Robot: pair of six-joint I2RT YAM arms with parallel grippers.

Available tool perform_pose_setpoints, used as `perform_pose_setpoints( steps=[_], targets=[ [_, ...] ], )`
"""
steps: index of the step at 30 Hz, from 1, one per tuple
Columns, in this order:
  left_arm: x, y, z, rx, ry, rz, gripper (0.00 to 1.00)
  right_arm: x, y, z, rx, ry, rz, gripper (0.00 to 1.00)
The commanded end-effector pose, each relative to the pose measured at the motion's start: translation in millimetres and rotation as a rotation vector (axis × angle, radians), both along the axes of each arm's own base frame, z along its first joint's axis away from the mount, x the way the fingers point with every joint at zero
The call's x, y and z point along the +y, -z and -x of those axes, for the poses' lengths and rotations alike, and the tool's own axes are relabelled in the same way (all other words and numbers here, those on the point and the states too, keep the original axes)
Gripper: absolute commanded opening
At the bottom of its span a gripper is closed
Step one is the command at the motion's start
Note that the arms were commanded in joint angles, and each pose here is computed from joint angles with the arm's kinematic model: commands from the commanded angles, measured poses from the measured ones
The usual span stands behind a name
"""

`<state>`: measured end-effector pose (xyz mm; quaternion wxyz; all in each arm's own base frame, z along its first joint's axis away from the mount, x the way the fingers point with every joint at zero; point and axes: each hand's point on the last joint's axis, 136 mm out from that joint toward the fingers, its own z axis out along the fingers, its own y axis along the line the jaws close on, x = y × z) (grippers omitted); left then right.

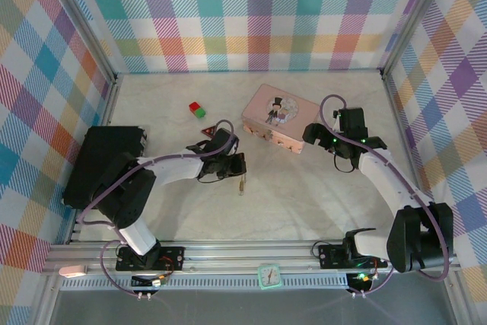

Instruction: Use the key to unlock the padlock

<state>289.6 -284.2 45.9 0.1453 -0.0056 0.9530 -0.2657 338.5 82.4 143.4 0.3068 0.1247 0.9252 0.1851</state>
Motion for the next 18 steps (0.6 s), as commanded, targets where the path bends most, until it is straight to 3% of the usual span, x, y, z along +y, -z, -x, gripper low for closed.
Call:
perform_pose_setpoints(
  steps=[1, 5, 10, 18],
  targets=[
    [-10, 7, -4, -0.008, 0.020, -0.011, 0.06, -4, 3, -2, -0.013, 0.011, 0.017, 0.99],
    [-9, 15, -6, -0.007, 0.003, -0.022, 0.16, -12, 7, 0, -0.006, 0.027, 0.063, 0.99],
    [-7, 9, -8, -0.033, -0.006, -0.026, 0.40, -30, 13, -3, -0.030, 0.066, 0.160, 0.99],
    [15, -34, -28, -0.153, -0.069, -0.049, 0.62, -75, 21, -17, -0.120, 0.122, 0.428, 0.99]
  ],
)
